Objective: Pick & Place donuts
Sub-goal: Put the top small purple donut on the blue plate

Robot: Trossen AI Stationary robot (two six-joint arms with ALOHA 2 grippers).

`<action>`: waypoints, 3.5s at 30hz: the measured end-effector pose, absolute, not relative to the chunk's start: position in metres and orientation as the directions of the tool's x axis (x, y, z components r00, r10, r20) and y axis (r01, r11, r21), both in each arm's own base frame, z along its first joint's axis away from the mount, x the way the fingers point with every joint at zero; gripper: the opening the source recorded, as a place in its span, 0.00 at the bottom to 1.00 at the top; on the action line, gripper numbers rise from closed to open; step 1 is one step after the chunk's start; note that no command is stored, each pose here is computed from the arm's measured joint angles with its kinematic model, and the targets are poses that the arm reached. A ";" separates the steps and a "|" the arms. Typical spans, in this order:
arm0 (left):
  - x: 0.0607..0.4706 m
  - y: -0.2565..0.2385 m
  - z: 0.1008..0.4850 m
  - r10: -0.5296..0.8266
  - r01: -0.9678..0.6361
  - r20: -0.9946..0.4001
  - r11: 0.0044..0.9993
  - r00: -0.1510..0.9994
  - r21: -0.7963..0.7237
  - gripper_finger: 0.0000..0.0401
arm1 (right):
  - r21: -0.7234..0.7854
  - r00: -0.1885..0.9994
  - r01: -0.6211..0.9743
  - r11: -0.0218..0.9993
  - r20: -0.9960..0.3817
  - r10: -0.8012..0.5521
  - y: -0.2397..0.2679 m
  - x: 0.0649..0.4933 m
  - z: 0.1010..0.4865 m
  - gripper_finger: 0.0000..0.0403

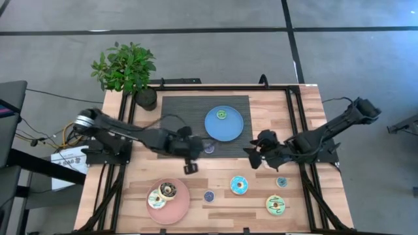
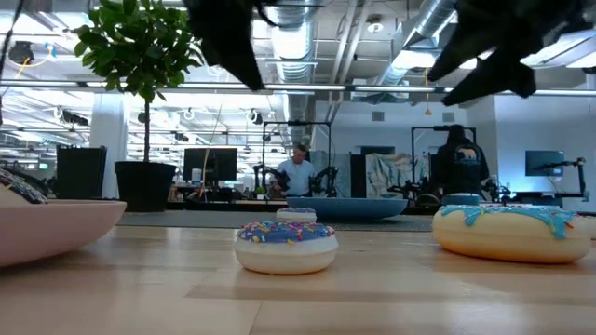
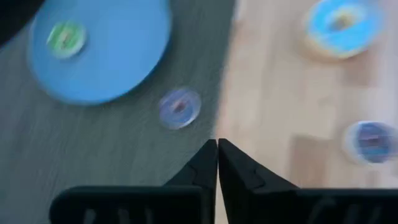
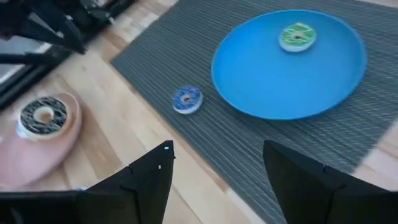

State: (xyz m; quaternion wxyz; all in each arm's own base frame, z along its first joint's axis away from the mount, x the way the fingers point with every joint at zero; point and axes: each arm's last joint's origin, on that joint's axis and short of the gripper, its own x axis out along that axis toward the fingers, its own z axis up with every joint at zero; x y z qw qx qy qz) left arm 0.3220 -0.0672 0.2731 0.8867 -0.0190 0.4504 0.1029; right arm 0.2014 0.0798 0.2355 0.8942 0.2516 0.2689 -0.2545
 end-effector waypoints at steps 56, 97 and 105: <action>0.109 -0.022 0.241 -0.067 -0.022 -0.440 0.980 0.895 -0.195 0.00 | 0.162 0.237 0.950 0.265 -0.929 -0.283 0.050 0.439 0.157 0.84; 0.109 -0.022 0.241 -0.066 -0.024 -0.439 0.980 0.896 -0.196 0.00 | 0.182 0.249 0.920 0.346 -0.955 -0.159 0.024 0.445 0.156 0.77; 0.109 -0.022 0.241 -0.069 -0.022 -0.440 0.980 0.896 -0.198 0.00 | 0.189 0.248 0.924 0.332 -0.958 -0.145 0.028 0.444 0.156 0.77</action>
